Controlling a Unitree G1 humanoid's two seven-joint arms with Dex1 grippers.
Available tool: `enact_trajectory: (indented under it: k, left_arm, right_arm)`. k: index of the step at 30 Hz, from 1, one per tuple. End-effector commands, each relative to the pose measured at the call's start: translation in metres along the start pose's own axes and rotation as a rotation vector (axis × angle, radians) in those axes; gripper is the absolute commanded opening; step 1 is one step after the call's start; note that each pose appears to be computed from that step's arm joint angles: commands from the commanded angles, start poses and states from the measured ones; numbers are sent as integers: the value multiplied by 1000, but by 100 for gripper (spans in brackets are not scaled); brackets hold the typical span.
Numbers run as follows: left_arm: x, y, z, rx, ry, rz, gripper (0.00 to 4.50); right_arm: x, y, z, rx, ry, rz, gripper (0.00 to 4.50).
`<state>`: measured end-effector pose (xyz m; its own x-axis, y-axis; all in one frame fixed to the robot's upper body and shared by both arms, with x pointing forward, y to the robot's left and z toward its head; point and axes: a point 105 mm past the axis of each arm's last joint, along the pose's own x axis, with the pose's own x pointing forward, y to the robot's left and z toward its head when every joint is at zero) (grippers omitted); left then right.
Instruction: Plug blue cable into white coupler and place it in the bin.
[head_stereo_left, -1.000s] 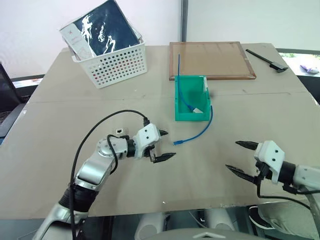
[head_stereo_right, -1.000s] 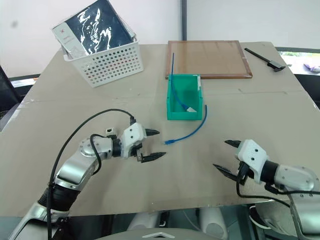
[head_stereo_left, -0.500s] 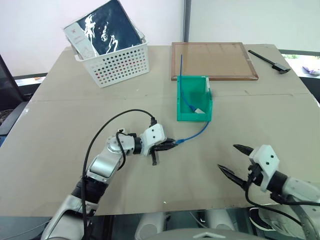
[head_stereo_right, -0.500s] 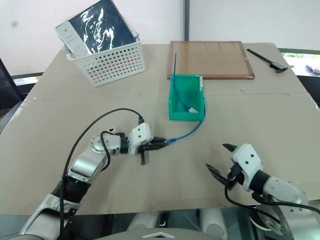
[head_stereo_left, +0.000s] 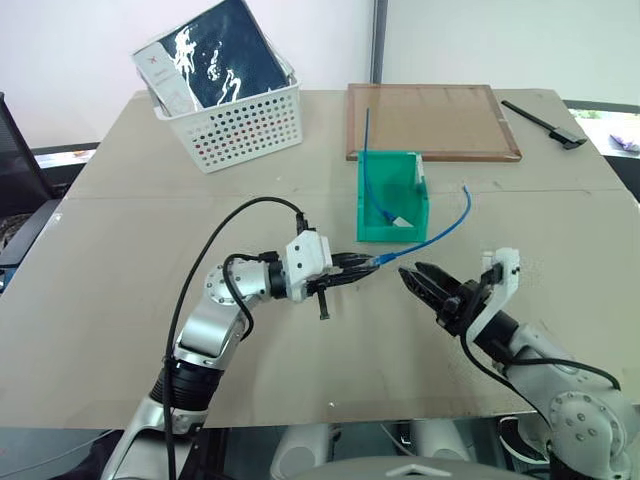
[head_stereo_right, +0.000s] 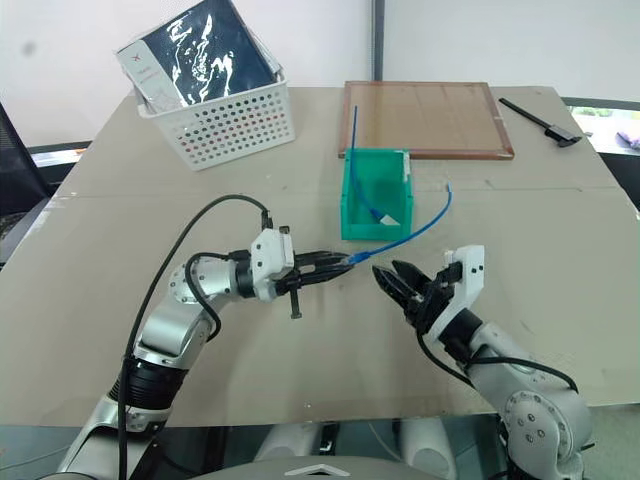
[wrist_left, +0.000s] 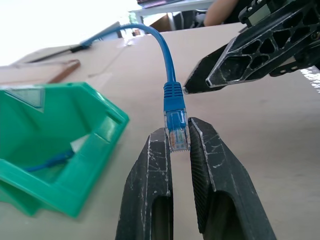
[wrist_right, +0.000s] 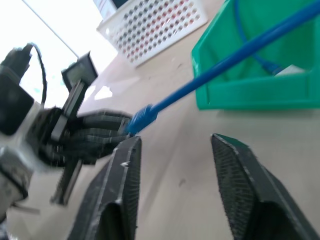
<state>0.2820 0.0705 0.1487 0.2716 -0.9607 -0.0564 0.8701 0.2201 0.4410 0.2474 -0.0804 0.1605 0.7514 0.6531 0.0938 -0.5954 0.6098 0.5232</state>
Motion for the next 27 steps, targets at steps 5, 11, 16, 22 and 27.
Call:
enact_trajectory:
  k: [5, 11, 16, 22, 27]
  left_arm:
    - [3, 9, 17, 131, -39, 40, 0]
    - [5, 9, 20, 147, -50, 50, 0]
    - [5, 10, 21, 157, -54, 60, 0]
    - [4, 9, 22, 164, -57, 64, 0]
    - [4, 8, 23, 171, -61, 60, 0]
  right_arm:
    - [14, 20, 14, 59, -13, 96, 224]
    - [18, 23, 14, 74, 21, 127, 224]
    - [19, 23, 14, 84, 36, 130, 224]
    - [20, 22, 13, 92, 42, 126, 58]
    - [20, 21, 14, 96, 46, 127, 6]
